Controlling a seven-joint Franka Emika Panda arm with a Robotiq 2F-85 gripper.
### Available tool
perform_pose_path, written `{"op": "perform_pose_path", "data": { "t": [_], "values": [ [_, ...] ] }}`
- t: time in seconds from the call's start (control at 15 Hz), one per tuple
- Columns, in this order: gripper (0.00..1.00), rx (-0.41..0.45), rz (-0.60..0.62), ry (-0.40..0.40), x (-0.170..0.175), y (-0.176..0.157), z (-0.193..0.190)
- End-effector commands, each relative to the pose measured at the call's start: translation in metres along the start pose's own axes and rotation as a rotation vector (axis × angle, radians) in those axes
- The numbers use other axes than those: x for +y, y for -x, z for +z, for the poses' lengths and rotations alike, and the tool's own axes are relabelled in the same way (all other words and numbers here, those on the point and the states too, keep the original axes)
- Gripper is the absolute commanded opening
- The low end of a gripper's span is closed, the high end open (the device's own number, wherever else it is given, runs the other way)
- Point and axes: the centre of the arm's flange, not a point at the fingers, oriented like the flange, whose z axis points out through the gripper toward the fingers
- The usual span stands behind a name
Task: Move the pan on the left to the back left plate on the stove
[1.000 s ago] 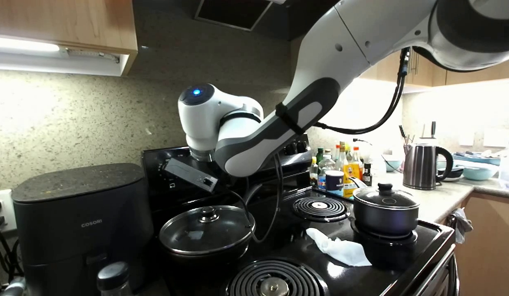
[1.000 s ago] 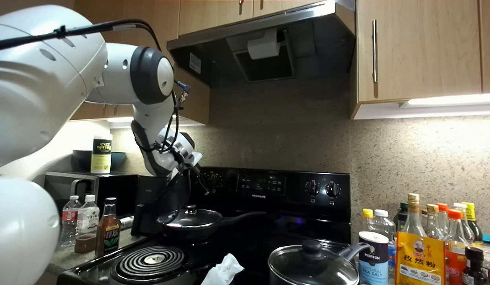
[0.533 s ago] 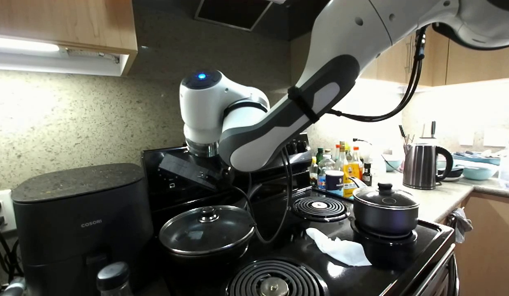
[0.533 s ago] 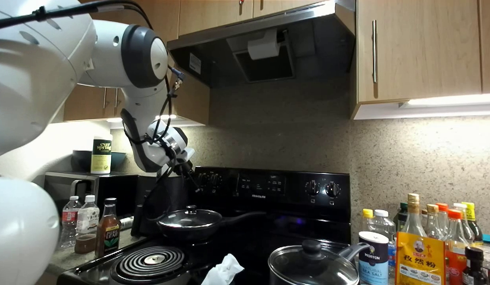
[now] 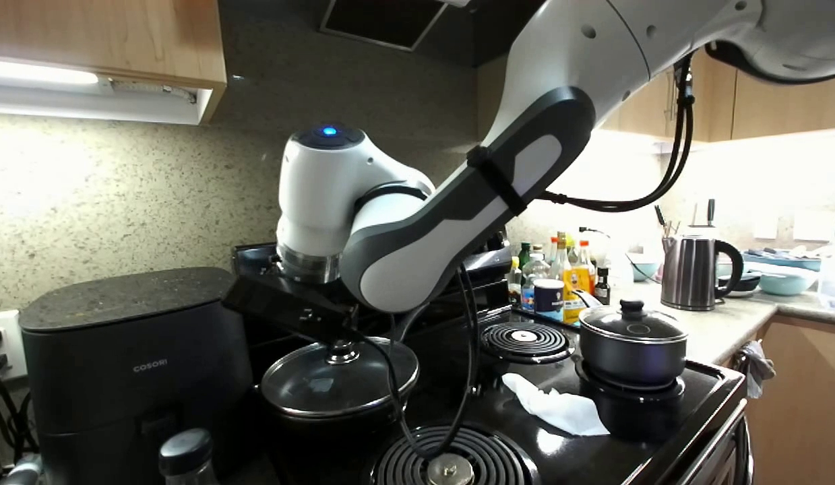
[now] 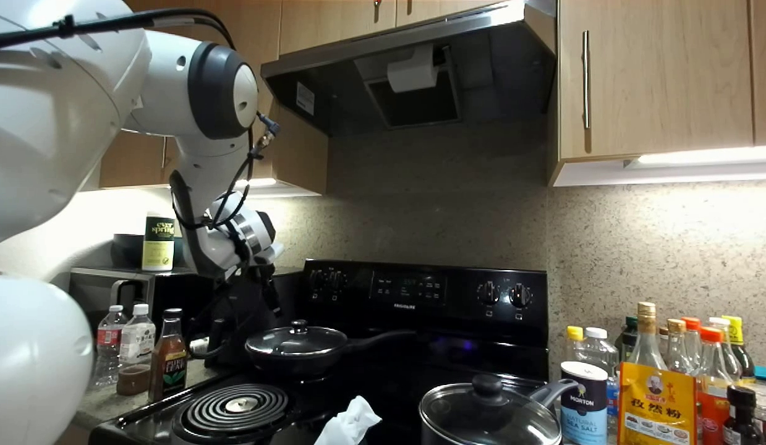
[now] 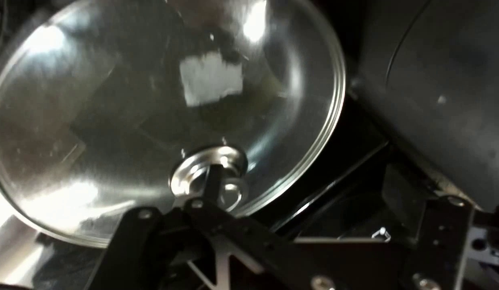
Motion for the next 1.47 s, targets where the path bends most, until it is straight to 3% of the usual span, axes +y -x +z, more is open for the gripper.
{"op": "perform_pose_path", "data": {
  "t": [0.0, 0.2, 0.47, 0.8, 1.27, 1.4],
  "values": [
    [1.00, -0.182, -0.075, -0.041, 0.016, 0.035, -0.026],
    [1.00, -0.337, -0.133, -0.052, 0.017, 0.063, -0.029],
    [1.00, -0.505, -0.208, 0.013, 0.020, 0.089, -0.020],
    [1.00, -0.483, -0.226, 0.085, 0.032, 0.079, 0.015],
    [1.00, -0.461, -0.207, 0.127, 0.040, 0.074, 0.058],
    [1.00, -0.410, -0.191, 0.137, 0.039, 0.073, 0.065]
  ]
}}
